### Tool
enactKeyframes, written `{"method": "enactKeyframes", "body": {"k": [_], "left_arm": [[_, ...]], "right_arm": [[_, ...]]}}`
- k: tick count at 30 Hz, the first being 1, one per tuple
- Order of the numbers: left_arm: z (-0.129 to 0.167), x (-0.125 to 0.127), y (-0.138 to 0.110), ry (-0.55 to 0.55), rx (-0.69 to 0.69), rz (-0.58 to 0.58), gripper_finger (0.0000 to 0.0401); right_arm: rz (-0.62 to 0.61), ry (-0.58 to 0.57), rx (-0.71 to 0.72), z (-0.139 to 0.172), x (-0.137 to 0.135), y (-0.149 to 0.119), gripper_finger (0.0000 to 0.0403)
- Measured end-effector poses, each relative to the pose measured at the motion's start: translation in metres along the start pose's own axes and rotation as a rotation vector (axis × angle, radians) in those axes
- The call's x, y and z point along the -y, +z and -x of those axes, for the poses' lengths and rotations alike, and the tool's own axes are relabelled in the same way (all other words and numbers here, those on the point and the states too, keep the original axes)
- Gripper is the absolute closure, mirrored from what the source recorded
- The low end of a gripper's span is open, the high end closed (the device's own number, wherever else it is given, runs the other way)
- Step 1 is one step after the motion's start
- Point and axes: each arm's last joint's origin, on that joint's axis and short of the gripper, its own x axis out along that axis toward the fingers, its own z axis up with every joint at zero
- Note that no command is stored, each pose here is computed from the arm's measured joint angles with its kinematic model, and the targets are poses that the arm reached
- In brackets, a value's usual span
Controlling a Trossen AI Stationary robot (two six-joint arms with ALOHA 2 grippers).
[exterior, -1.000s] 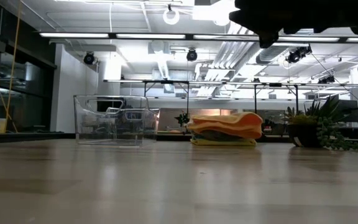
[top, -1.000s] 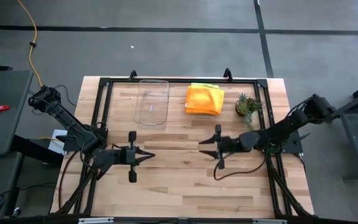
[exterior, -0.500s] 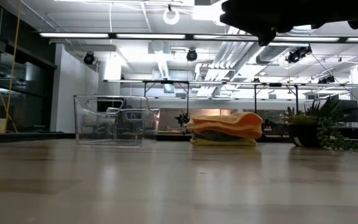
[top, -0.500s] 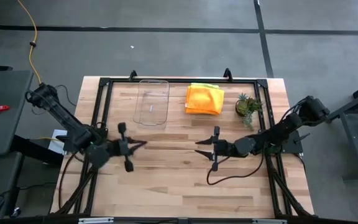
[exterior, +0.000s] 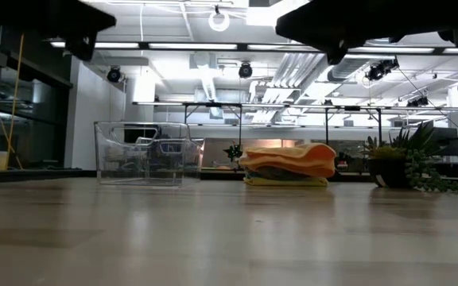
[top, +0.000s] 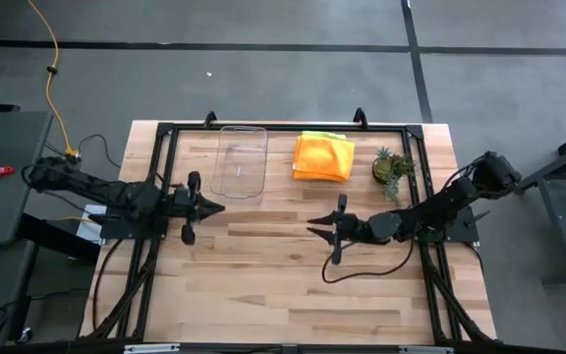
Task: Fold microfiber towels
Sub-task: Return to Home Position
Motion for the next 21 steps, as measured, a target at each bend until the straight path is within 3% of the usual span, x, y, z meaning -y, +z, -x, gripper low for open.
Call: {"method": "enactKeyframes", "body": {"k": [6, 16, 21], "left_arm": [[0.013, -0.014, -0.014, 0.030, 0.059, 0.050, 0.0401], [0.023, -0.017, -0.048, 0.023, 0.092, 0.084, 0.0401], [0.024, -0.016, -0.058, -0.044, 0.087, 0.082, 0.0401]], "right_arm": [[-0.100, -0.027, -0.047, -0.001, 0.012, 0.000, 0.0396], [-0.163, -0.073, -0.131, 0.035, 0.035, 0.023, 0.0402], [-0.202, -0.061, -0.144, 0.066, 0.049, 0.017, 0.0402]]}}
